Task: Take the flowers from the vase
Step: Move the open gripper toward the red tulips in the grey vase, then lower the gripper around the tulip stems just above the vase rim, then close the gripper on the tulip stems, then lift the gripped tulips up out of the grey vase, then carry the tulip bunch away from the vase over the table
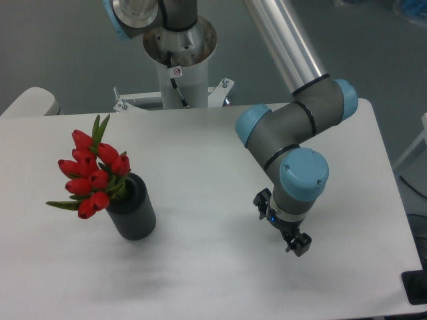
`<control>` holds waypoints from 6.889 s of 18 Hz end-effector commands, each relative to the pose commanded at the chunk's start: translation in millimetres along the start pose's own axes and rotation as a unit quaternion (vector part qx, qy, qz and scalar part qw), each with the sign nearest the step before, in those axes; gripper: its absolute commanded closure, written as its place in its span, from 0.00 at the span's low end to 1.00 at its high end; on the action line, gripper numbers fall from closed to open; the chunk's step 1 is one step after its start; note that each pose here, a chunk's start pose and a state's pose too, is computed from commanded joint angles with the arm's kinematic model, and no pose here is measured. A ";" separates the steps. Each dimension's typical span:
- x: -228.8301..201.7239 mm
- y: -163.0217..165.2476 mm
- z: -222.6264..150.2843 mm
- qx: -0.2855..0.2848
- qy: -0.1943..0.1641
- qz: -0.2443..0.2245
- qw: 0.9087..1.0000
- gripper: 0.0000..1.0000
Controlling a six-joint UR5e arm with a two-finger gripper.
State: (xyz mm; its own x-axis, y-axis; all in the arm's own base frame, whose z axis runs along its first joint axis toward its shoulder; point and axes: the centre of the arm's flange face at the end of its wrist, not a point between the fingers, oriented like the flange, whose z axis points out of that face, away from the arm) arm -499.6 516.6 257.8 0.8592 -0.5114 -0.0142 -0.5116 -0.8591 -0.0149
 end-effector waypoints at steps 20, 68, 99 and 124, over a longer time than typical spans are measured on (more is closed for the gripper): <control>106.8 -24.7 -42.3 0.202 0.038 -0.013 0.979 0.00; 203.1 -116.1 -57.9 0.522 0.149 -0.047 0.839 0.79; 163.6 -68.5 -222.0 0.644 0.153 -0.154 0.734 0.77; 76.2 -13.2 -222.7 0.381 -0.056 -0.216 0.897 0.80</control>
State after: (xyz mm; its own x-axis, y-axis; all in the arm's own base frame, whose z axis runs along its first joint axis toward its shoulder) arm -426.3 484.4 479.6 0.9940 -0.0924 0.0583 -0.0220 -0.6919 -0.7217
